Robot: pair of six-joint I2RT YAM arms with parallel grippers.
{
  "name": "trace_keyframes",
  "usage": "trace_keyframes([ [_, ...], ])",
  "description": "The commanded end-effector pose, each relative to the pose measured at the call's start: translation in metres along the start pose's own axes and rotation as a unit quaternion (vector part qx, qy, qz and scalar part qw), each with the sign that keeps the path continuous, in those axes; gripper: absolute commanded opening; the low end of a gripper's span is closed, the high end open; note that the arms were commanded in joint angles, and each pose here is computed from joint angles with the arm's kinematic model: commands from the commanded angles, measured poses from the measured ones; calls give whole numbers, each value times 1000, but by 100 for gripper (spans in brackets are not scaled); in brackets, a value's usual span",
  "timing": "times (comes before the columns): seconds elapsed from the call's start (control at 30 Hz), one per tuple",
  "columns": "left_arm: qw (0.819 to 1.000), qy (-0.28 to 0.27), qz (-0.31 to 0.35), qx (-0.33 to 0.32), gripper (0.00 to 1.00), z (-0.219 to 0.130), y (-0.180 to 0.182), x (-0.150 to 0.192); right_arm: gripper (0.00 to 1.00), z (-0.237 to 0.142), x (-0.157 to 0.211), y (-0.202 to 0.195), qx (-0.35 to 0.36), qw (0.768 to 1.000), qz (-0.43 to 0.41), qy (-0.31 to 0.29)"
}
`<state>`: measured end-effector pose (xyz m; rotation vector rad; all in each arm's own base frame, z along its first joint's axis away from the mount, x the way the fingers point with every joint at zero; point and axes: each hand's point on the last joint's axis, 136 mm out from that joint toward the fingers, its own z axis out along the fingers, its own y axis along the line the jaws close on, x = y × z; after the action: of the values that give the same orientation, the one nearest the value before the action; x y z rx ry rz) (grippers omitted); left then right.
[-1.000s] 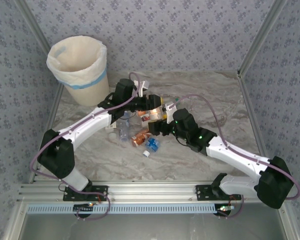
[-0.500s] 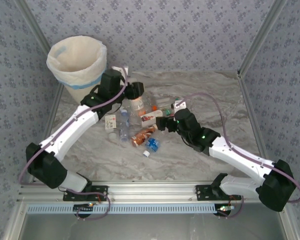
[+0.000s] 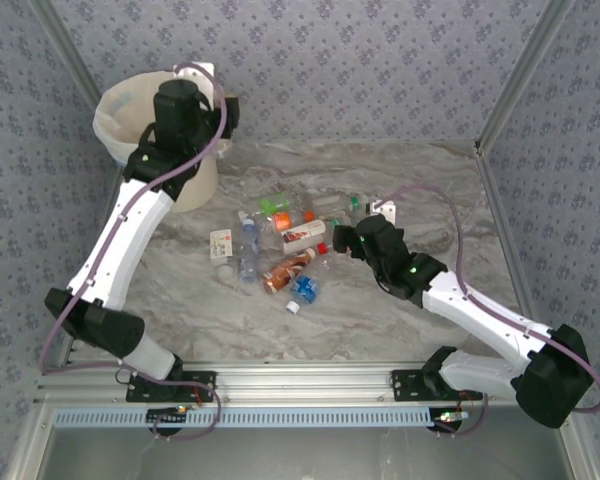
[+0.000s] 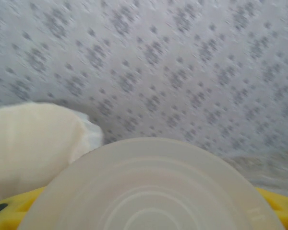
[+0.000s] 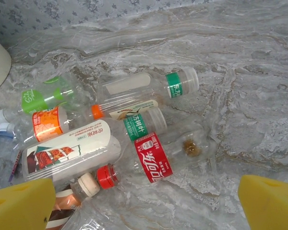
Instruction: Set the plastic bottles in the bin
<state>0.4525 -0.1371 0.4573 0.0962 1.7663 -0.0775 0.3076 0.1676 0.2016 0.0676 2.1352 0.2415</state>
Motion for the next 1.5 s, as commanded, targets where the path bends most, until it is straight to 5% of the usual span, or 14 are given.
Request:
trace_keyframes([
  [0.0, 993, -48, 68, -81, 43, -7, 31, -47, 100, -6, -12, -5, 11, 1000, 22, -14],
  [0.27, 976, -28, 90, -194, 43, 15, 99, -56, 100, -6, -8, -6, 12, 1000, 20, -5],
  [0.9, 951, 106, -9, -289, 50, 90, 232, 36, 100, -11, -5, -9, 14, 999, 36, -5],
  [1.27, 952, 125, -99, -260, 90, 106, 247, 56, 100, -16, -3, -17, 32, 999, 29, -6],
  [1.47, 961, 117, -146, -202, 100, 104, 225, 47, 100, -15, 0, -20, 37, 999, 27, -5],
])
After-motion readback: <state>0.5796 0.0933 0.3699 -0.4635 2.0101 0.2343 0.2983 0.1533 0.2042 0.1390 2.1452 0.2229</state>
